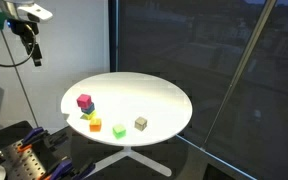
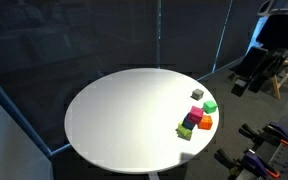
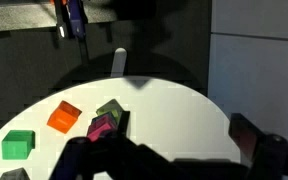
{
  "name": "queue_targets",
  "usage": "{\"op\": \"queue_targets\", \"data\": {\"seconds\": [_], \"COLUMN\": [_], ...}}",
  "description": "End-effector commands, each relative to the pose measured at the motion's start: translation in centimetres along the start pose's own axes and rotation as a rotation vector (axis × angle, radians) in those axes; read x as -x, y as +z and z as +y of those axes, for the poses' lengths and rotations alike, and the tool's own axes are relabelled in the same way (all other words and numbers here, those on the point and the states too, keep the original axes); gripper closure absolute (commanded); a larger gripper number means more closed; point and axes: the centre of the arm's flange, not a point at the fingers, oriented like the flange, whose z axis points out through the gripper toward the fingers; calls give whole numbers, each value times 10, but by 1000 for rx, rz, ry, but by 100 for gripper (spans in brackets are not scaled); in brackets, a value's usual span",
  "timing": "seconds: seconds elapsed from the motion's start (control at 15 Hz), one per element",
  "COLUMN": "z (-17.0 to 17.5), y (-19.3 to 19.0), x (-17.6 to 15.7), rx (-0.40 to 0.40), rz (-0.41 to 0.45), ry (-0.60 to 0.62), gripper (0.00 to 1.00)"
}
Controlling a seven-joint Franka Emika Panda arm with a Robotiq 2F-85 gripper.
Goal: Put the grey block on top of the orange block
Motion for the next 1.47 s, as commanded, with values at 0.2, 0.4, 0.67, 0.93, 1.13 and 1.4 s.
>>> {"op": "queue_targets", "data": {"seconds": [0.2, 0.4, 0.67, 0.93, 1.13, 1.4], "z": [0, 0, 2, 10, 20, 35], "y": [3, 3, 1, -7, -14, -24], "x": [-1, -1, -3, -13, -24, -41], "rx": [3, 3, 8, 29, 58, 106], "rz": [-8, -8, 0, 24, 45, 76], "ry": [2, 2, 6, 32, 61, 98], "gripper": [0, 0, 0, 0, 0, 0]}}
